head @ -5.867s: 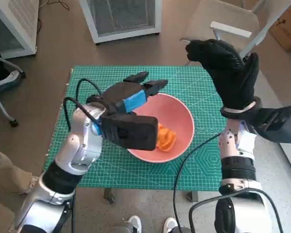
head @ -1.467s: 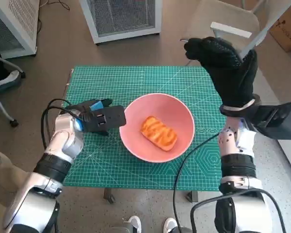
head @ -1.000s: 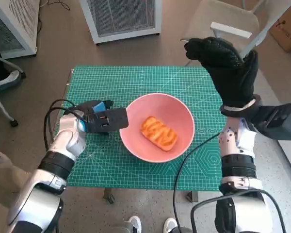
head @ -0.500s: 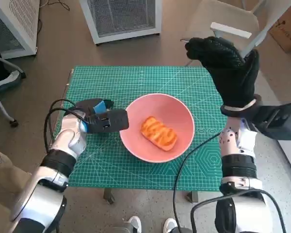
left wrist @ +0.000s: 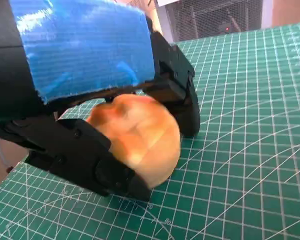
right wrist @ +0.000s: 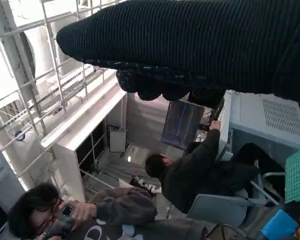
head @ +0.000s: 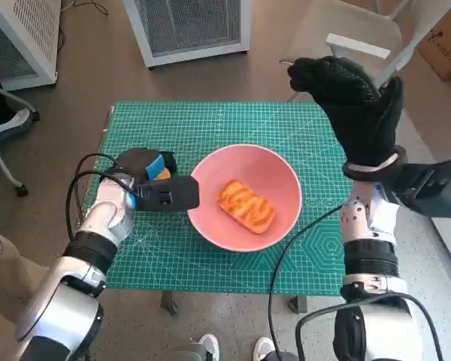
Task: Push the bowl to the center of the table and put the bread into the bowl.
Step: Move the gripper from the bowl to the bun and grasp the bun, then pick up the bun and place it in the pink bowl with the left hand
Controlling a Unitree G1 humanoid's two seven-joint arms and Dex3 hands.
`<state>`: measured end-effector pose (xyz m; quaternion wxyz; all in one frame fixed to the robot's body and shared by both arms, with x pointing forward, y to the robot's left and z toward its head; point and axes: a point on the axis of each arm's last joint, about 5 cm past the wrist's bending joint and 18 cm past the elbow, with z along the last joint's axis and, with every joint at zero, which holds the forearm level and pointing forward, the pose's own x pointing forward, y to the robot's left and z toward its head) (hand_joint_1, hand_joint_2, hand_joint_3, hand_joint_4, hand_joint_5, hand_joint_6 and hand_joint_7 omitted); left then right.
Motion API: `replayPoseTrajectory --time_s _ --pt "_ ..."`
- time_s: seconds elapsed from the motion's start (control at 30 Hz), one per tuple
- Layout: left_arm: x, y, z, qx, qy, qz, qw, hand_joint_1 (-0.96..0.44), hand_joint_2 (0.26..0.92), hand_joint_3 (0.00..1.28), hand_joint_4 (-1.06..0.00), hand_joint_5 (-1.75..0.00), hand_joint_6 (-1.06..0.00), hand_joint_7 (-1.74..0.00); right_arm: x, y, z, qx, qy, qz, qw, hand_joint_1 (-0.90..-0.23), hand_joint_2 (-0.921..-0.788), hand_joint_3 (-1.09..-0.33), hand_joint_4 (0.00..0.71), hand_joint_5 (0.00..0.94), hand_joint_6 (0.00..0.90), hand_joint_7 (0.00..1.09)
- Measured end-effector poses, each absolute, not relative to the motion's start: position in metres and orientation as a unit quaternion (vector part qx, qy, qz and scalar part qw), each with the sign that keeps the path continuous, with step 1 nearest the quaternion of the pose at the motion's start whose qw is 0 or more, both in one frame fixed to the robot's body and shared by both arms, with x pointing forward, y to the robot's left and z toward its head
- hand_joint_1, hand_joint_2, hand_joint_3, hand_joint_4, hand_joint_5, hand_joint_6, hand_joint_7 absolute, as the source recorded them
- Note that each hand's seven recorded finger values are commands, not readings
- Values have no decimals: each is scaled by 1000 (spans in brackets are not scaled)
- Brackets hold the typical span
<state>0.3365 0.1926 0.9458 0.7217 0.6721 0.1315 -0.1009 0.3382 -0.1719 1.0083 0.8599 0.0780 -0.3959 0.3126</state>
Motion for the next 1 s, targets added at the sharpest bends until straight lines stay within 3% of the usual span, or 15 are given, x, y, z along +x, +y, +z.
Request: replayPoseTrajectory --time_s 0.3,1.0 --pt "336 196 952 667 122 -96 728 0 920 95 -667 -1231 -593 -1160 338 -172 1008 81 -396 312 860 -634 -921 -677 237 1 14 601" --pt "332 202 969 662 104 -68 740 0 920 104 -662 -1243 -577 -1168 338 -172 1008 80 -396 315 859 -633 -921 -678 238 1 13 605"
